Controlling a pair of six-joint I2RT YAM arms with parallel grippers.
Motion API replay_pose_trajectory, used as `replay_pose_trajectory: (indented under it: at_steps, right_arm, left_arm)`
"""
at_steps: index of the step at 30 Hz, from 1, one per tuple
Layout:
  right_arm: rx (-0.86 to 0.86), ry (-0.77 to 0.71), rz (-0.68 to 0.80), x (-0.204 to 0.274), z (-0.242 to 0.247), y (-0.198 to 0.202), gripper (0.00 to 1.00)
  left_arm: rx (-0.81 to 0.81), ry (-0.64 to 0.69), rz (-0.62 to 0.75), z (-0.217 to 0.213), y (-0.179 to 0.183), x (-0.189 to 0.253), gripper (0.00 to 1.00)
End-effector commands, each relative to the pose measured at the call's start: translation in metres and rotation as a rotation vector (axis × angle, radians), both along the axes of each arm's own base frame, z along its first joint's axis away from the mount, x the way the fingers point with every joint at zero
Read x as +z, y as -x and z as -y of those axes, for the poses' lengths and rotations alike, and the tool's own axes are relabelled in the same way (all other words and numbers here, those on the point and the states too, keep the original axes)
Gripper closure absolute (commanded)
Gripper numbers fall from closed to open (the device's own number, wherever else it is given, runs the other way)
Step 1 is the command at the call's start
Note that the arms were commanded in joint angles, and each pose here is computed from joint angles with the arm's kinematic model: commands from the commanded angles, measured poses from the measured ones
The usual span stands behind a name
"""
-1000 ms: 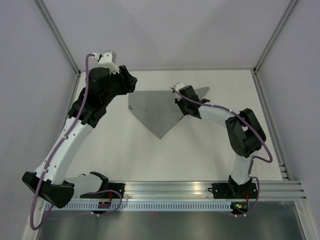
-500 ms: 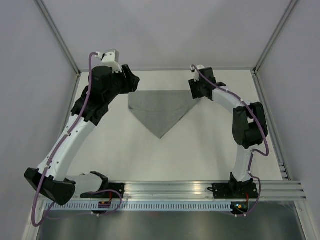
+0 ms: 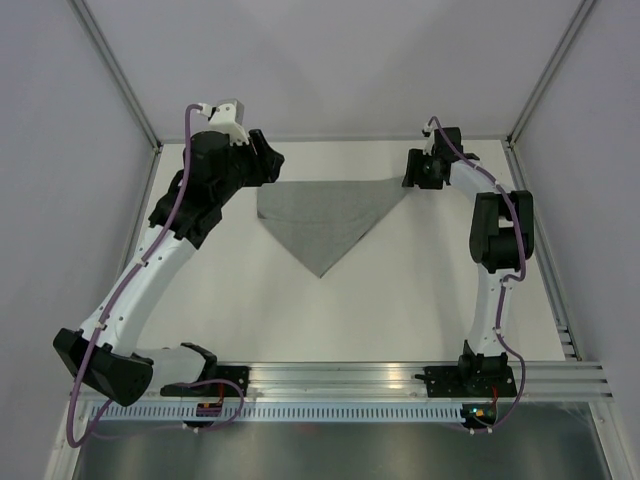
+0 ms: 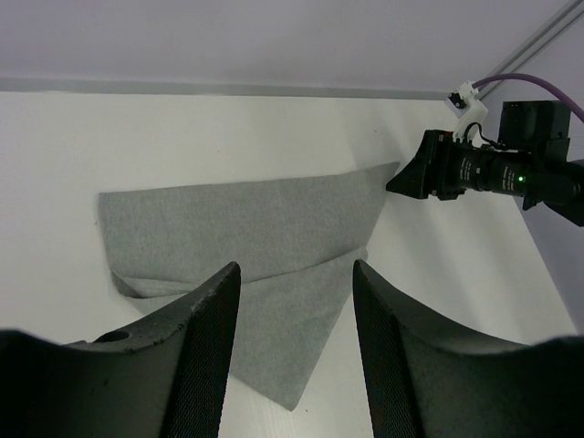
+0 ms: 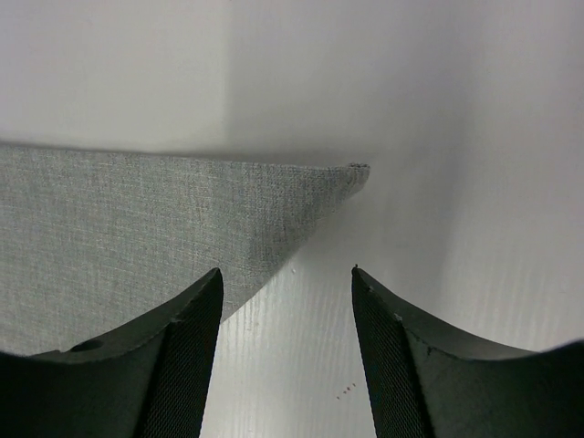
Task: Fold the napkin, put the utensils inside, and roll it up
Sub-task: Fold the napkin
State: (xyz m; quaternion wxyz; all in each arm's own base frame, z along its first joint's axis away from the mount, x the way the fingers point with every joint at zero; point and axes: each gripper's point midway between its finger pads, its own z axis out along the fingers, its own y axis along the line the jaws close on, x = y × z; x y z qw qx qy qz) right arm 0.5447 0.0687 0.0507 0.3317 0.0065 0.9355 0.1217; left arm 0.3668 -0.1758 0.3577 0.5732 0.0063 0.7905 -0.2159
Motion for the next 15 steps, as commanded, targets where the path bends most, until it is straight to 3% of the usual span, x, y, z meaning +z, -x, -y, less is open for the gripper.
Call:
replay_pose_trajectory:
  at_steps: [1, 15]
  right_arm:
    - [-0.031, -0.119, -0.022, 0.006, -0.011, -0.005, 0.35]
    - [-0.102, -0.216, -0.068, -0.022, -0.003, -0.015, 0.35]
  left_arm:
    - [-0.019, 0.037, 0.021, 0.006, -0.002, 0.006, 0.42]
    - [-0.025, 0.040, 0.025, 0.006, 0.001, 0.007, 0.42]
